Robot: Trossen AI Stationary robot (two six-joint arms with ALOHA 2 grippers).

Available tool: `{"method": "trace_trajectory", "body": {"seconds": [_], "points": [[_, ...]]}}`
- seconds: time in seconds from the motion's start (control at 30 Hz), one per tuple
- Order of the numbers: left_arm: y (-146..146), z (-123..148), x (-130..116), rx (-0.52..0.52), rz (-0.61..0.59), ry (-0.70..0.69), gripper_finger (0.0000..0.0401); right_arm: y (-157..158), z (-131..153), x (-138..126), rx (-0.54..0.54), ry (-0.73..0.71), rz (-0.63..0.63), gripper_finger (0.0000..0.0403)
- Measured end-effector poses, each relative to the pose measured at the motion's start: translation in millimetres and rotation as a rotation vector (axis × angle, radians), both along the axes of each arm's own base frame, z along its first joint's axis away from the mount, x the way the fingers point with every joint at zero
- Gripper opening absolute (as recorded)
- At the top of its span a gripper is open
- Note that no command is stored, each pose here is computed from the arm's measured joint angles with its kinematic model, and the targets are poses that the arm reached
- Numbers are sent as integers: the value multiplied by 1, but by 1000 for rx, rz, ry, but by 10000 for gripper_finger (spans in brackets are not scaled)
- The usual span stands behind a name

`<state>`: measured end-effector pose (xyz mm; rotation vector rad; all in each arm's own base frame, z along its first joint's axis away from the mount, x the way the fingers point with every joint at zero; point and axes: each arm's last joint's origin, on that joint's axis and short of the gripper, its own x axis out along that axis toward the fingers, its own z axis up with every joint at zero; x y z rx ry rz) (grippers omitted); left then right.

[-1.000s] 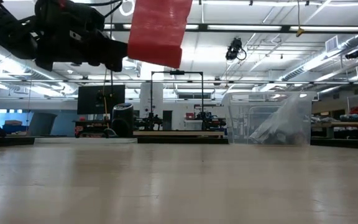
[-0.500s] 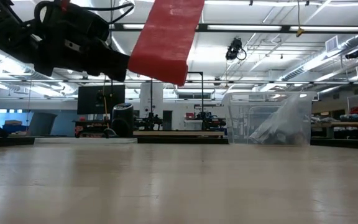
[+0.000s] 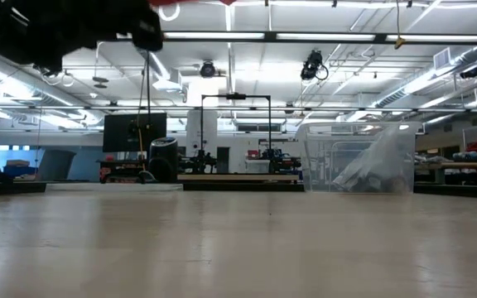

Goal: Roll bandage
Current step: Roll the red bandage

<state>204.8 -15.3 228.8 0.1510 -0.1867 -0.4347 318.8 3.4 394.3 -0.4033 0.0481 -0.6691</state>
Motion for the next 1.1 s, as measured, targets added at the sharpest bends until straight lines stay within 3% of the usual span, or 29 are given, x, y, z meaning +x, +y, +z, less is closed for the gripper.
{"method": "trace_trajectory", "body": {"seconds": [0.57, 0.87, 1.1], "points": [[-22, 44, -9, -5, -117, -133, 0, 9, -43, 16, 239, 153, 99, 0], [-20, 58, -20, -17, -85, -209, 0, 31, -51, 13, 316, 184, 144, 1], [-19, 62, -24, -26, -63, -237, 0, 41, -51, 11, 335, 180, 171, 25]]}}
